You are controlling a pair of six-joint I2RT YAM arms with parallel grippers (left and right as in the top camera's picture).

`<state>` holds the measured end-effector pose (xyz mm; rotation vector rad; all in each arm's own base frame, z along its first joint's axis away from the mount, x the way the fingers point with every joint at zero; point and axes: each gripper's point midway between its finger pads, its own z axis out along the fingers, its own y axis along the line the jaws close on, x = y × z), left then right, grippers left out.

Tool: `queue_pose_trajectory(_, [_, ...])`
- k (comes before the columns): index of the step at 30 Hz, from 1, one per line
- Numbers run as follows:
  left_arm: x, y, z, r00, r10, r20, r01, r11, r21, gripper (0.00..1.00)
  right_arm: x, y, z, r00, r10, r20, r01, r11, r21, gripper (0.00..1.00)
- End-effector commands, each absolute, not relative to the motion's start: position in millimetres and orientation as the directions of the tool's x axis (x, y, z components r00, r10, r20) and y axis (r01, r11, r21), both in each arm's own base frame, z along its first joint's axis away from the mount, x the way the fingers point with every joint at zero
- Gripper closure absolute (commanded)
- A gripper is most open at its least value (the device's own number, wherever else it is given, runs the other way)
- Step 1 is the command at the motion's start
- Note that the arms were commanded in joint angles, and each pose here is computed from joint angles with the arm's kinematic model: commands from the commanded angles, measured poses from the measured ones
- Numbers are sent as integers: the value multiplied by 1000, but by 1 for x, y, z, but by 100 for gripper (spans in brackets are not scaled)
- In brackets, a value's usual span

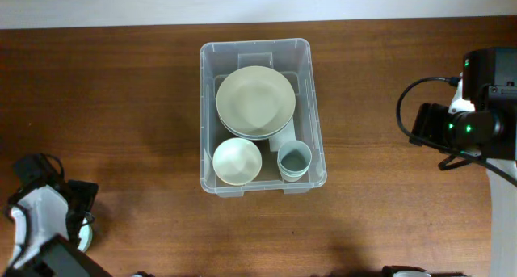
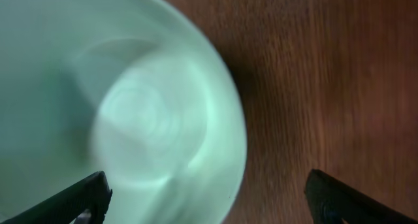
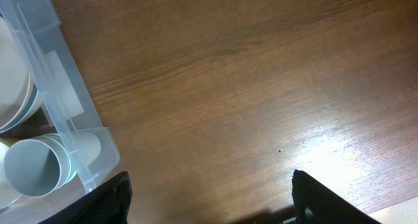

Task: Pack container
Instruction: 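Move the left gripper to grasp the mint-green bowl rim, then carry the mint-green bowl and stack it on the white bowl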

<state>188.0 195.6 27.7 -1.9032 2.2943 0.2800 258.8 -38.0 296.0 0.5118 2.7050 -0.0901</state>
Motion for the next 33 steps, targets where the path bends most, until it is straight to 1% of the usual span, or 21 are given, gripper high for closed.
queue_pose_trajectory(1, [187, 194, 1, -219, -960, -177, -975, 206, 88, 4, 258, -36, 293, -869, 329, -370, 352, 936, 5, 26])
queue_pose_trajectory(2, [187, 194, -3, -227, -959, -170, -972, 214, 94, 4, 258, -36, 293, -869, 329, -370, 352, 936, 5, 26])
queue_pose_trajectory(3, [188, 195, -9, -242, -957, -161, -968, 227, 103, 10, 258, -36, 293, -869, 329, -370, 352, 936, 5, 26])
queue_pose_trajectory(5, [187, 194, -14, -244, -958, -148, -967, 229, 112, 33, 258, -36, 293, -869, 329, -370, 352, 936, 5, 26])
queue_pose_trajectory(7, [187, 193, -15, -245, -959, -144, -967, 230, 111, 42, 258, -36, 293, -869, 329, -370, 352, 936, 5, 26])
queue_pose_trajectory(9, [189, 191, -15, -244, -960, -136, -968, 232, 98, 56, 258, -36, 293, -869, 329, -370, 352, 936, 5, 26])
queue_pose_trajectory(10, [190, 190, -15, -244, -961, -131, -968, 233, 92, 61, 258, -36, 293, -869, 329, -370, 352, 936, 5, 26])
queue_pose_trajectory(11, [192, 188, -15, -243, -962, -121, -969, 235, 77, 71, 258, -36, 293, -869, 329, -370, 352, 936, 5, 26])
queue_pose_trajectory(13, [199, 184, -14, -243, -965, -100, -970, 240, 39, 83, 258, -36, 293, -869, 329, -370, 352, 936, 5, 26])
queue_pose_trajectory(14, [201, 183, -13, -243, -965, -94, -970, 242, 30, 86, 258, -36, 293, -869, 329, -370, 352, 936, 5, 26])
queue_pose_trajectory(16, [212, 183, -6, -271, -959, -86, -962, 273, -9, 97, 258, -36, 293, -869, 329, -370, 352, 936, 5, 26])
queue_pose_trajectory(18, [219, 185, 6, -282, -955, -90, -959, 284, -14, 99, 258, -36, 293, -869, 329, -371, 352, 936, 5, 26])
queue_pose_trajectory(21, [232, 184, 28, -315, -943, -111, -947, 320, -29, 99, 258, -36, 293, -868, 329, -371, 352, 936, 5, 26])
queue_pose_trajectory(24, [263, 171, 73, -401, -899, -176, -903, 420, -90, 99, 258, -36, 293, -868, 329, -371, 352, 936, 5, 26])
queue_pose_trajectory(28, [302, 133, 132, -509, -811, -290, -805, 567, -172, 99, 258, -36, 293, -868, 329, -371, 352, 936, 5, 26])
queue_pose_trajectory(30, [323, 99, 165, -570, -738, -362, -717, 662, -220, 99, 258, -36, 293, -869, 329, -370, 352, 936, 5, 26])
queue_pose_trajectory(33, [344, 42, 203, -647, -620, -443, -562, 781, -272, 99, 259, -36, 292, -870, 329, -368, 352, 936, 4, 26])
